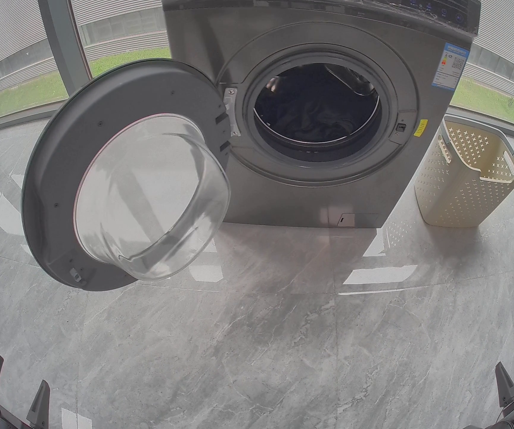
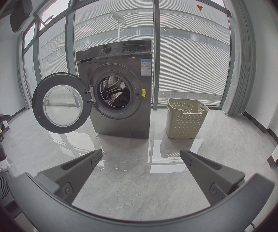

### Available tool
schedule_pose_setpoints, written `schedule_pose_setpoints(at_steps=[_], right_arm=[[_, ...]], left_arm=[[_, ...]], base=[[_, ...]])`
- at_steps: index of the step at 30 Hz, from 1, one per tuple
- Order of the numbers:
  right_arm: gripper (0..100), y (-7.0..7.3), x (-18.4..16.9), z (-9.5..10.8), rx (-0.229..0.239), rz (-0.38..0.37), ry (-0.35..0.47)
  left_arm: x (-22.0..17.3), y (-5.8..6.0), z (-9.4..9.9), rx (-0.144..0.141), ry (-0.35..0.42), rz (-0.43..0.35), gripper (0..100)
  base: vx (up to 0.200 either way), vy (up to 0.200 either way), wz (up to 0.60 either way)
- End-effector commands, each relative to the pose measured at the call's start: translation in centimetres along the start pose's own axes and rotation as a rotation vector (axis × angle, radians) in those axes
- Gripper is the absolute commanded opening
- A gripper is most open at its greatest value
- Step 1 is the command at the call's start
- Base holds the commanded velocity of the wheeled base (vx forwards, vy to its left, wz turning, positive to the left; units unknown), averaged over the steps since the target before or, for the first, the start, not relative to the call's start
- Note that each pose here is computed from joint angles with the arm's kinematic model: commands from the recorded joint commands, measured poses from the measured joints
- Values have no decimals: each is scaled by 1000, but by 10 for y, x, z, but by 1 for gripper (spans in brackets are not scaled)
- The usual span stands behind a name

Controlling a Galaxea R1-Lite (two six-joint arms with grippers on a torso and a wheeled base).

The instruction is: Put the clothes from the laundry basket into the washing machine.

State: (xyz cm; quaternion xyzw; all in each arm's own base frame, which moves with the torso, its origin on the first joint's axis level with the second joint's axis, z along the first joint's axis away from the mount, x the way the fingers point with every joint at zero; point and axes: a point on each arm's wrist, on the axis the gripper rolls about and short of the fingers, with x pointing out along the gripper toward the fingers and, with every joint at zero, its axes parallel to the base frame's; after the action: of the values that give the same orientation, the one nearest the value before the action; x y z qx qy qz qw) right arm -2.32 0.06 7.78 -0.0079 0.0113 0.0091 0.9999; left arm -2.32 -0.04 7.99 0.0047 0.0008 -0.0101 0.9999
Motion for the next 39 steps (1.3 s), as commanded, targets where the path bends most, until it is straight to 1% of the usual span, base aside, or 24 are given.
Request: schedule_pose_setpoints(at_steps=[1,5,9,10,11,13,16,17,19,21,22,23,26,27,28,29,30,31,32,34,35,36,38,39], right_arm=[[100,0,0,-2,-1,0,3],[100,0,0,-2,-1,0,3],[100,0,0,-2,1,0,3],[100,0,0,-2,1,0,5],[100,0,0,-2,-1,0,5],[100,0,0,-2,1,0,5],[100,0,0,-2,1,0,3],[100,0,0,-2,1,0,3],[100,0,0,-2,1,0,3],[100,0,0,-2,1,0,5],[100,0,0,-2,1,0,3],[100,0,0,-2,2,2,5],[100,0,0,-2,2,2,3],[100,0,0,-2,1,2,3],[100,0,0,-2,2,0,3],[100,0,0,-2,1,2,5],[100,0,0,-2,1,2,3],[100,0,0,-2,1,2,3],[100,0,0,-2,2,2,5],[100,0,0,-2,2,0,5],[100,0,0,-2,2,0,5],[100,0,0,-2,2,0,5],[100,0,0,-2,4,-1,3],[100,0,0,-2,4,-1,3]], left_arm=[[0,0,-5,0,4,0,100],[0,0,-4,3,3,0,100],[0,0,-5,9,5,6,100],[0,0,-5,7,5,8,100],[0,0,-5,-2,3,8,100],[0,0,-5,3,3,8,100],[0,0,-5,0,3,11,100],[0,0,-5,11,3,11,100],[0,0,-5,9,5,17,100],[0,0,-5,14,3,17,100],[0,0,-4,20,2,16,100],[0,0,-4,32,2,16,100],[0,0,-3,40,-3,6,100],[-2,0,10,24,-48,4,100],[-7,-1,32,2,-124,3,100],[-9,-1,40,-7,-149,1,100],[-13,-1,79,-64,-229,-27,100],[-13,-1,79,-64,-229,-27,100],[-5,0,101,-92,-205,-62,100],[18,-1,105,-95,-83,-126,100],[19,-1,104,-95,-73,-132,100],[40,-2,103,-104,36,-196,100],[64,-5,106,-118,110,-245,100],[72,-6,107,-122,123,-255,100]], base=[[0,200,0],[0,200,0],[0,0,0],[0,0,0],[0,0,0],[0,0,0],[0,0,0],[0,0,0],[0,0,0],[0,0,0],[0,0,0],[0,0,0],[0,0,0],[0,0,0],[0,0,0],[0,0,0],[0,0,0],[0,0,0],[0,0,0],[0,0,0],[0,0,0],[0,0,0],[0,0,0],[0,0,0]])
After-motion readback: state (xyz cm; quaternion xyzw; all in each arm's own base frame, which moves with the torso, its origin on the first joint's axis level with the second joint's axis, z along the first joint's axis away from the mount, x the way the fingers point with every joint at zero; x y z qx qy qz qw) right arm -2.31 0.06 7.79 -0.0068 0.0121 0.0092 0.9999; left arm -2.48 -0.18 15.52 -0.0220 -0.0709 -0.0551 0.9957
